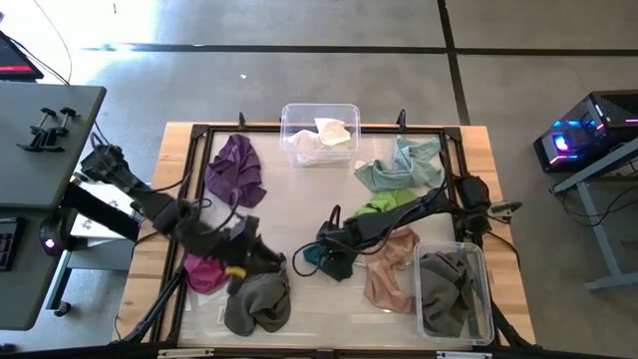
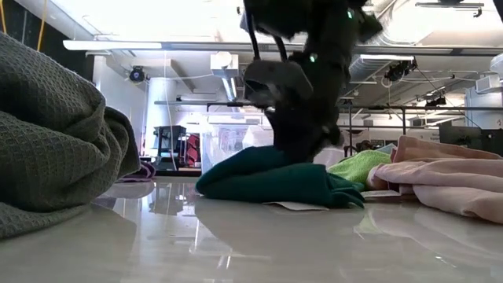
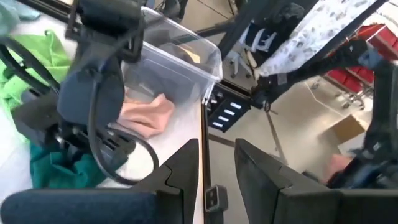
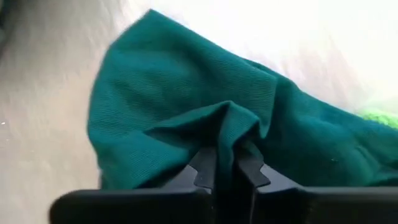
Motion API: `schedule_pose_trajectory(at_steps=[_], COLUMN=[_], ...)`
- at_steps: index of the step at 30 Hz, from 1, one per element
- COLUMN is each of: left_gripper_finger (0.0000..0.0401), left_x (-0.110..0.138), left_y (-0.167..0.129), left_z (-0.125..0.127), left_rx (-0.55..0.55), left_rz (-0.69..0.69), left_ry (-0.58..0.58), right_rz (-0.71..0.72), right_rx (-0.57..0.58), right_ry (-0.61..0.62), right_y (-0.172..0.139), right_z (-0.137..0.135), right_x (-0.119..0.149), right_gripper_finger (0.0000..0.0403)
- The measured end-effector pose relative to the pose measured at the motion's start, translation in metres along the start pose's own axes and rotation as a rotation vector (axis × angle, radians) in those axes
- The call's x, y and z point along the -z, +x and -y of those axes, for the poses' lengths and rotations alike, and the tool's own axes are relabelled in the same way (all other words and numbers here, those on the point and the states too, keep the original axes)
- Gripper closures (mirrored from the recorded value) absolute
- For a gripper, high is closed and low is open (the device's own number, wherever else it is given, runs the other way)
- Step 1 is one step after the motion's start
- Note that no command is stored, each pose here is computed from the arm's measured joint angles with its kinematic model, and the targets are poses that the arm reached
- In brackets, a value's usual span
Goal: Sort towels by color in basket
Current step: Put the dark green towel into the bottom transparent bin
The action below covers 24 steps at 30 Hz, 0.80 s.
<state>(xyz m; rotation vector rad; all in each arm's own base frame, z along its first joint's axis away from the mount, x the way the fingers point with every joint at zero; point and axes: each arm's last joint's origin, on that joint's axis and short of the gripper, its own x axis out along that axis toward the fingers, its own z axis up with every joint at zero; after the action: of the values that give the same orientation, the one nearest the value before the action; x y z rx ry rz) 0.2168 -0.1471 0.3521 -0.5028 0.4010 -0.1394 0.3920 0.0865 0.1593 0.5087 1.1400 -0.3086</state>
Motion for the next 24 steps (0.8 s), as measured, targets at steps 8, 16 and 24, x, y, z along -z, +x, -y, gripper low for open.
schedule_pose_trajectory(at_steps=[8,16,24], left_gripper_finger=[0.0311,0.0311,0.0311], left_x=[0.028,0.032,0.031], left_y=[-0.018,-0.022,-0.022], left_z=[0.024,0.027,0.028], left_rx=[-0.037,-0.081,-0.074], left_rz=[-0.003,0.04,0.039], left_ry=[0.068,0.134,0.168], right_rz=[0.068,-0.043,-0.384], right_rx=[0.037,-0.049,-0.165], right_ry=[-0.032,-0.017,0.346], right_y=[-0.108,-0.248,-0.312], right_z=[-0.051,-0.076,-0.07], right_x=[-0.03,-0.003,0.092], right_gripper_finger=[0.0396,0.0394,0.0397])
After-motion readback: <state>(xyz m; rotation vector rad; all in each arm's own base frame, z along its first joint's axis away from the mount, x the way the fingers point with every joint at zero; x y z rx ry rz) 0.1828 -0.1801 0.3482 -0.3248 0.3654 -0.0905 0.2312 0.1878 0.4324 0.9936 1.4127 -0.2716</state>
